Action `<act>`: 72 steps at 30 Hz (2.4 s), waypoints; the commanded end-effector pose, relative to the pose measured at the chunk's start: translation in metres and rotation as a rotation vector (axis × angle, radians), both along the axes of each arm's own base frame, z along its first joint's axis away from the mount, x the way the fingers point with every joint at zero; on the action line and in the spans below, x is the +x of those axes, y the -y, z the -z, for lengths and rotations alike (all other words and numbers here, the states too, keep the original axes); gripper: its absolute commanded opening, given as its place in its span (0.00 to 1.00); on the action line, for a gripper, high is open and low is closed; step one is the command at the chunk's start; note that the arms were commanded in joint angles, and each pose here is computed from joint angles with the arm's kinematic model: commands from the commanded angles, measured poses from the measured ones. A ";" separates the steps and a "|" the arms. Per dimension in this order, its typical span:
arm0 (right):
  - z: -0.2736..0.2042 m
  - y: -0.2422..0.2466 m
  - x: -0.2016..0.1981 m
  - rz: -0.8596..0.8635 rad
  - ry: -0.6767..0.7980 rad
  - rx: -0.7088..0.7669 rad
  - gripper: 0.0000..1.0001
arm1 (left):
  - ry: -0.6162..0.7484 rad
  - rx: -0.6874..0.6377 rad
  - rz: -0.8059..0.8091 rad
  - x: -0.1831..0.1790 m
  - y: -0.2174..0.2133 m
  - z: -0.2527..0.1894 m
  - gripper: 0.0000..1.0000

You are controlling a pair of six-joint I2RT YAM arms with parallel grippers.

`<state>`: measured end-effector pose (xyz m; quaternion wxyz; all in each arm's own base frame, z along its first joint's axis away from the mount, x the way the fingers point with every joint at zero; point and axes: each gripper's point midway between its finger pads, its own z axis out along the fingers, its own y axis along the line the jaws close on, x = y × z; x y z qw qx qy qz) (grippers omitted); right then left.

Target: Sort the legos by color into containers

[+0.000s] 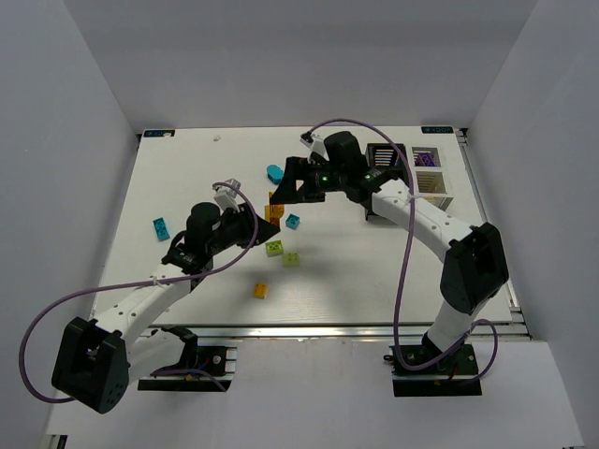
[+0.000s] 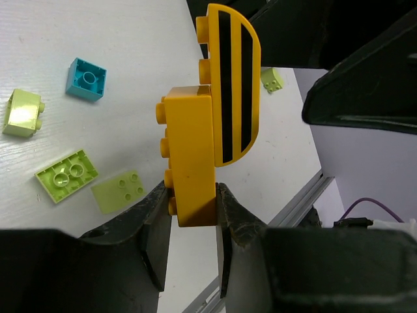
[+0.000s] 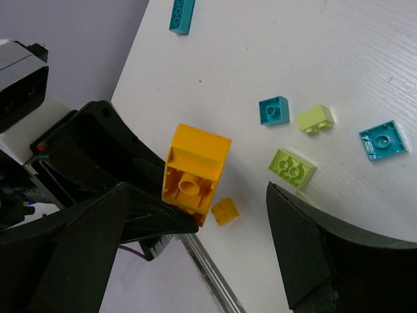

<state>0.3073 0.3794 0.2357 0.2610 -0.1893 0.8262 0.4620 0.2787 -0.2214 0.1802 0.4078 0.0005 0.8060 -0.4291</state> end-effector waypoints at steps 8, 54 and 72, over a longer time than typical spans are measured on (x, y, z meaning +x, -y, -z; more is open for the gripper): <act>-0.010 -0.018 0.003 0.042 0.029 0.003 0.82 | 0.048 -0.014 -0.019 0.003 0.001 -0.012 0.08; -0.022 0.303 0.076 0.253 0.816 -0.504 0.00 | 0.098 0.011 0.088 0.059 0.059 -0.056 0.03; 0.020 0.389 0.160 0.517 0.673 -0.588 0.12 | 0.128 -0.055 0.248 0.046 0.135 -0.069 0.04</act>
